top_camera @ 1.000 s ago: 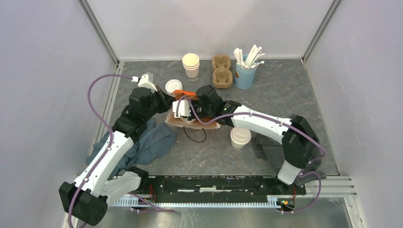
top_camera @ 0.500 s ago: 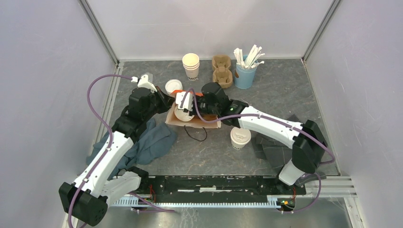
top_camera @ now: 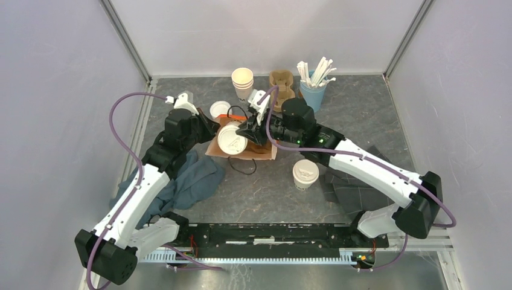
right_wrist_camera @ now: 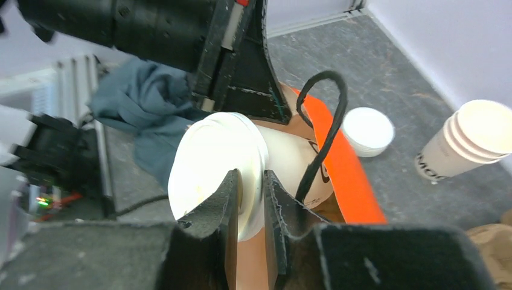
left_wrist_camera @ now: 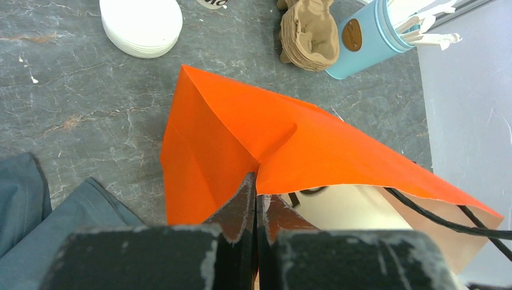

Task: Pack the takeout coffee
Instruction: Pick up the coffee cup from the takeout bag, then place the coffee cup at the center of the board.

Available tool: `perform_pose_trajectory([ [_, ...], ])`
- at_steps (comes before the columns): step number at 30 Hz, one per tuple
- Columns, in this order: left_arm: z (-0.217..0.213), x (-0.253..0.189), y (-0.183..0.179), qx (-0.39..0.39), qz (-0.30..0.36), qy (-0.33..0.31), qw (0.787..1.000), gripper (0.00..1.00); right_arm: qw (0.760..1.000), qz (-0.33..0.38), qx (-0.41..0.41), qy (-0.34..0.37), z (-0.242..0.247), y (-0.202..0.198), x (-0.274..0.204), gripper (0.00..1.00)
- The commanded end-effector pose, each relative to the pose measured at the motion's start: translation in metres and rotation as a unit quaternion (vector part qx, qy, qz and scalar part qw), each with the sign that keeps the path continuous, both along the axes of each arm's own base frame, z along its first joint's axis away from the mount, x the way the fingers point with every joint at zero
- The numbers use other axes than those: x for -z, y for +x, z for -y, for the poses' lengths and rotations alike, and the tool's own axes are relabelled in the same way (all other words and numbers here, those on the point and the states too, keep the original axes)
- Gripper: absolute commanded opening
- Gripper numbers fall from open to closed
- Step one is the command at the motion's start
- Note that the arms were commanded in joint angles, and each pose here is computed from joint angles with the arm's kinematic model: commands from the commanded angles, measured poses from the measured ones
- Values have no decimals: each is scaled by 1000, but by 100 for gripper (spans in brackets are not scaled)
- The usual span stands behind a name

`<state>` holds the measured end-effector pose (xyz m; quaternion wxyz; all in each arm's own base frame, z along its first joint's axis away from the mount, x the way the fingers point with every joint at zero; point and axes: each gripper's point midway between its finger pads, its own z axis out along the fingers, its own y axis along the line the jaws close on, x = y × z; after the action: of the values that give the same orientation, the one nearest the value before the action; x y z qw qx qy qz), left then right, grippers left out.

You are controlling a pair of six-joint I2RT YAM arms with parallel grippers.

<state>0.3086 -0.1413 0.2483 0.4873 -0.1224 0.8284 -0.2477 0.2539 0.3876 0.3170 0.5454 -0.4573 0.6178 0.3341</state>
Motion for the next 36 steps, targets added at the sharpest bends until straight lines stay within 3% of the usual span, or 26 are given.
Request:
perform_pose_trajectory([
  [1,-4,-1,2,-11,-7,15,1000,2,992,-94,-2,81,5,-22,-31,16],
  [6,-11,0,6,-37,-23,22,999,2,974,-163,-23,157,22,-42,-64,17],
  [13,-32,-1,10,-98,-43,45,993,2,949,-235,-47,204,48,-57,-98,18],
  [19,-32,-6,14,-102,-37,47,993,2,943,-234,-36,236,84,-52,-132,18],
  [28,-33,-7,12,-93,-32,60,993,2,943,-236,20,234,157,-23,-145,17],
  [30,-34,-8,12,-92,-32,63,993,2,944,-235,38,230,171,-14,-140,17],
  [36,-23,-17,10,-57,-17,57,997,2,934,-259,144,200,203,46,-68,17],
])
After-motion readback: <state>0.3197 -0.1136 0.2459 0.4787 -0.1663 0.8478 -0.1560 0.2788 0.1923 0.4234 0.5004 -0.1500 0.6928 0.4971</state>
